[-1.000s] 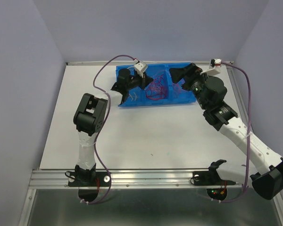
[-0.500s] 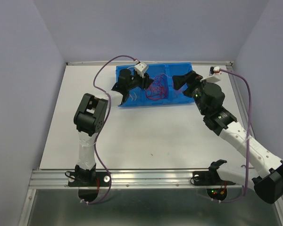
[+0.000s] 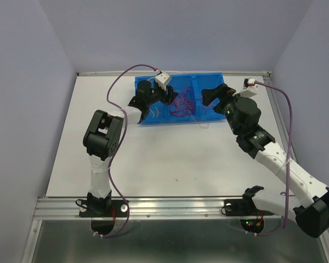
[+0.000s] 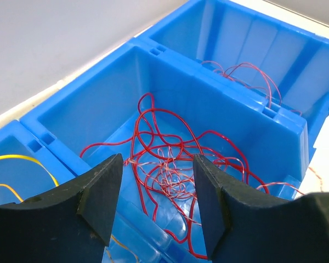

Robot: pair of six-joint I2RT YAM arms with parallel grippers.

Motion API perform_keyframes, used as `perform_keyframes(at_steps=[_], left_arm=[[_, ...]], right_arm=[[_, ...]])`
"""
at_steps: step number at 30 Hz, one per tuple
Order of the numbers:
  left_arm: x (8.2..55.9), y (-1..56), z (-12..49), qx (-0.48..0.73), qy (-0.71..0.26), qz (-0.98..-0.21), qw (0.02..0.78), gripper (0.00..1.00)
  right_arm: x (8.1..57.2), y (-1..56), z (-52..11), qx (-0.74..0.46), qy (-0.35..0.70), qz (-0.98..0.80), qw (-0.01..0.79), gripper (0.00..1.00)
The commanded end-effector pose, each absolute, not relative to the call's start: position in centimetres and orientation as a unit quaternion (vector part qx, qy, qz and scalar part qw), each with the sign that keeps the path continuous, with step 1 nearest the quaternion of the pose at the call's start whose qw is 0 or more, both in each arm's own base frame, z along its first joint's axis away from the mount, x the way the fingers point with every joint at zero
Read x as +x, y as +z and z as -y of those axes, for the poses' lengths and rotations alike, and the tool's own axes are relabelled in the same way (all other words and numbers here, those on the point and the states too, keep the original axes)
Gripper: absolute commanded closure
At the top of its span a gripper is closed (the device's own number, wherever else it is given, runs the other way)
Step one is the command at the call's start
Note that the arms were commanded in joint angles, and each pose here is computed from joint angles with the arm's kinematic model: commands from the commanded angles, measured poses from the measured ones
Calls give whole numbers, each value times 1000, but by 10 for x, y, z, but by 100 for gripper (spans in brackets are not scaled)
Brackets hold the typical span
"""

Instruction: Untangle the cables

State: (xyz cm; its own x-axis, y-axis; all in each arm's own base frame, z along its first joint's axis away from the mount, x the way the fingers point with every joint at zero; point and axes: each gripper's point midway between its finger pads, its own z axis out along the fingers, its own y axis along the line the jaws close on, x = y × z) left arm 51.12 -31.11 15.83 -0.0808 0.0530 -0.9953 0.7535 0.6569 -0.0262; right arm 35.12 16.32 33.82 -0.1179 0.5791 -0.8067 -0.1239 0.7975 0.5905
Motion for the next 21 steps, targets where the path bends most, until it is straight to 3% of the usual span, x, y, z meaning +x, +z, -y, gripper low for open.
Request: perform_keyframes(at_steps=[1, 5, 7, 11, 12, 14, 21], left_arm=[[503, 220, 309, 309, -278, -625, 661, 35], [489, 230, 305, 329, -275, -613, 664, 35], [480, 241, 301, 336, -268, -607, 669, 35], [472, 261, 279, 308, -232, -615, 688, 35], [472, 273, 267, 290, -219, -618, 697, 35], [472, 284, 255, 274, -217, -624, 699, 36], [449, 327, 212, 242, -249, -627, 697, 36]], right_arm=[[357, 338, -162, 148, 249, -696, 656, 0], [368, 322, -174, 94, 211, -738, 634, 7], [366, 291, -182, 17, 170, -786, 593, 17], [372, 235, -173, -41, 72, -851, 519, 23], [374, 217, -166, -58, 35, -867, 494, 33], [377, 198, -163, -72, 7, -880, 469, 37], [389, 131, -168, -119, -44, -914, 385, 34]])
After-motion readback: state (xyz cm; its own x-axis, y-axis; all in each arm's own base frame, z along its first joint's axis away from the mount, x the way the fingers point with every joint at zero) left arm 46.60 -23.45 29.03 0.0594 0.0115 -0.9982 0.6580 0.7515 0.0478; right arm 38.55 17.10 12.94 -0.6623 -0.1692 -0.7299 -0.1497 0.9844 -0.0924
